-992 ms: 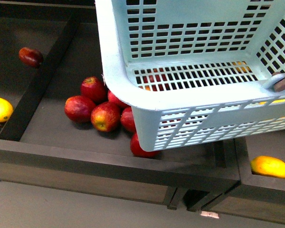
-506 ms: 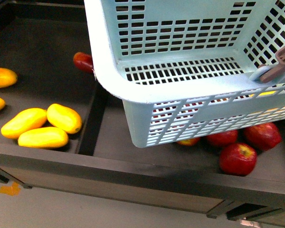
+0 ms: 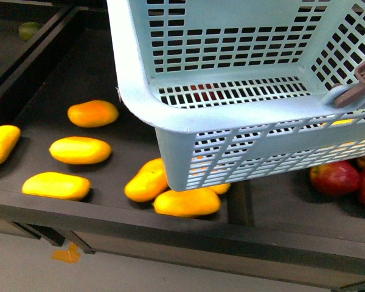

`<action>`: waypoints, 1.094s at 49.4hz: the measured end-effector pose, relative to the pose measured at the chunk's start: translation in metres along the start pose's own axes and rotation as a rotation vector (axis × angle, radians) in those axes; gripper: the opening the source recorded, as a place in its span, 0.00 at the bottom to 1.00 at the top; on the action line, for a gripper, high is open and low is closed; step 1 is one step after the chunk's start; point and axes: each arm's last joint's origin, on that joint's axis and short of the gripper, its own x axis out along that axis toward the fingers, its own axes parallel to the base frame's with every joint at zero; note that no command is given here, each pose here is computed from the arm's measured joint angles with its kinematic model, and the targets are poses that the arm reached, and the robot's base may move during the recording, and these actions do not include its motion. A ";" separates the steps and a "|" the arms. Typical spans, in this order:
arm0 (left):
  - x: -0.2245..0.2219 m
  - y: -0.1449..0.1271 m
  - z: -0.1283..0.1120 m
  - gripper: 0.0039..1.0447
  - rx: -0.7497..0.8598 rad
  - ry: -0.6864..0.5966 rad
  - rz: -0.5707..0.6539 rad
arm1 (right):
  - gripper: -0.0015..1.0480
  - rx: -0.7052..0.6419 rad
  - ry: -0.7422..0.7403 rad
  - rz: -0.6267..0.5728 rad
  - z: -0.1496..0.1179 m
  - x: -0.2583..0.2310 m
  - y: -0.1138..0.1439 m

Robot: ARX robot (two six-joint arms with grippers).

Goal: Pick lemon and mango into basket

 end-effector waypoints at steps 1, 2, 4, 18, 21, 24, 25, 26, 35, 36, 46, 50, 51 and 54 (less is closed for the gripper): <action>0.000 0.000 0.000 0.05 -0.001 0.000 0.000 | 0.92 0.000 0.000 -0.001 0.000 0.000 0.000; 0.000 0.000 0.000 0.05 -0.001 -0.001 0.000 | 0.92 0.000 -0.001 0.000 0.000 0.000 0.000; 0.000 0.000 0.000 0.05 0.001 0.000 0.000 | 0.92 0.000 -0.001 0.000 0.000 0.000 0.000; 0.000 0.000 0.000 0.05 -0.001 0.002 -0.001 | 0.92 0.000 -0.001 0.000 0.000 0.000 0.000; 0.000 0.000 0.000 0.05 -0.001 0.002 -0.001 | 0.92 0.000 -0.001 0.000 0.000 0.000 0.000; 0.000 0.000 0.000 0.05 -0.002 0.001 -0.001 | 0.92 0.000 -0.002 0.000 0.000 0.000 0.000; 0.000 0.000 0.000 0.05 -0.002 0.001 -0.001 | 0.92 0.000 -0.002 0.000 0.000 0.000 0.000; 0.000 0.000 0.000 0.05 -0.001 0.001 -0.001 | 0.92 0.000 -0.002 0.000 0.000 0.000 0.000; 0.000 0.000 0.000 0.05 0.000 0.000 0.000 | 0.92 0.000 0.000 0.000 0.000 0.000 0.000; 0.000 0.000 0.000 0.05 -0.001 0.000 0.000 | 0.92 0.000 -0.001 0.000 0.000 0.000 0.000; 0.000 0.000 0.000 0.05 0.000 -0.001 0.000 | 0.92 0.000 0.001 0.000 0.000 0.000 0.000; 0.000 0.000 0.000 0.05 -0.001 0.001 -0.001 | 0.92 0.000 0.001 0.000 0.000 0.000 0.000; 0.000 0.000 0.000 0.05 -0.001 0.001 -0.001 | 0.92 0.000 0.001 0.000 0.000 0.000 0.000; 0.000 0.000 0.000 0.05 0.000 0.002 -0.001 | 0.92 0.000 0.000 0.000 0.000 0.000 0.000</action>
